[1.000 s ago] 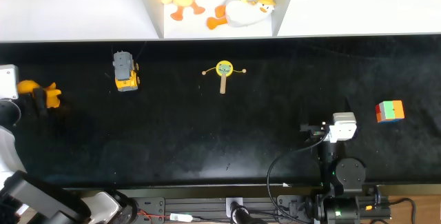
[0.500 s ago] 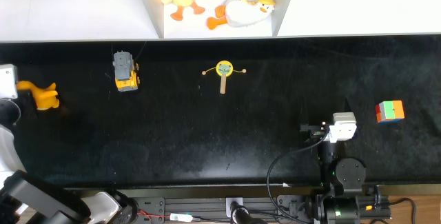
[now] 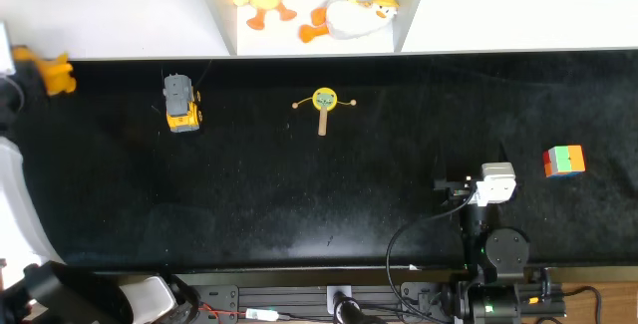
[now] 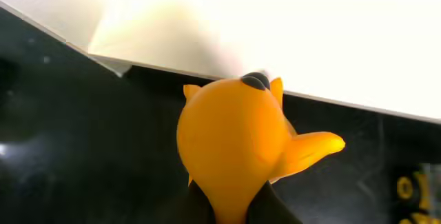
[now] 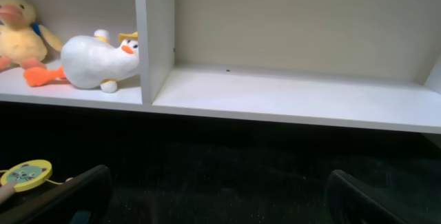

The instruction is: Store Toys

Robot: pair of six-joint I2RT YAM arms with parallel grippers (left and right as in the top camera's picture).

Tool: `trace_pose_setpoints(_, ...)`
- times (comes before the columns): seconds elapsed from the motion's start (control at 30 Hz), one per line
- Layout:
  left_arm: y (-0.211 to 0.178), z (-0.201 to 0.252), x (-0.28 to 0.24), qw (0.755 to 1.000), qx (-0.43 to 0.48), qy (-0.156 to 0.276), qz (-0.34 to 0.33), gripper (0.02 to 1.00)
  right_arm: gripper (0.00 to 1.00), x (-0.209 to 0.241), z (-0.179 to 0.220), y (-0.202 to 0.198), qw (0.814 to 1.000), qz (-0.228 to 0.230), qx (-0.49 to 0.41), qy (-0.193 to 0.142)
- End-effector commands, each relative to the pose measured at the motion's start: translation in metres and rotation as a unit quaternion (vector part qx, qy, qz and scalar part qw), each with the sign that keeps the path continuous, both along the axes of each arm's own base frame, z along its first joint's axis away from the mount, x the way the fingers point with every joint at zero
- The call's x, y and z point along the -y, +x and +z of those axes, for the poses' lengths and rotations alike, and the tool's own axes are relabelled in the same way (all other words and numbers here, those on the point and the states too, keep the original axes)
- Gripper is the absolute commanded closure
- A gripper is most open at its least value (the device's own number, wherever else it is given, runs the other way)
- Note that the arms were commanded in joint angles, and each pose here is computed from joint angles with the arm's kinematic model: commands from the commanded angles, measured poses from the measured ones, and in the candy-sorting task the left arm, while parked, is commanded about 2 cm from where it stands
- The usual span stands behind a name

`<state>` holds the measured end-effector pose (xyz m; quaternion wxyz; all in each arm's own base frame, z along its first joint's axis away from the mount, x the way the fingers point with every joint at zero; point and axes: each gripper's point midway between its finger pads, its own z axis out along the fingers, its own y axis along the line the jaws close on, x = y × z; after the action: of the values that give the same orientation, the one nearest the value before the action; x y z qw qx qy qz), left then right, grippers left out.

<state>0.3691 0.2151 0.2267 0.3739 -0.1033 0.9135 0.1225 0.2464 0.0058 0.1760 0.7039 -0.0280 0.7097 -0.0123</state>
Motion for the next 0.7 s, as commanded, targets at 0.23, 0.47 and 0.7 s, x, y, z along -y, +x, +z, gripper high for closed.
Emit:
trace_pose_setpoints(0.23,0.032,0.032,0.012,0.996,0.074,0.006,0.05,0.961,0.005,-0.001,-0.004,0.0,1.0,0.003,-0.001,0.004)
trace_pose_setpoints(0.47,0.04,0.02,0.01,0.995,0.069,-0.002,0.066,0.943,0.005,-0.001,-0.004,0.0,1.0,0.003,-0.001,0.004)
trace_pose_setpoints(0.7,0.05,0.003,0.01,0.996,0.058,-0.009,0.064,0.945,0.005,-0.001,-0.004,0.0,1.0,0.003,-0.001,0.004)
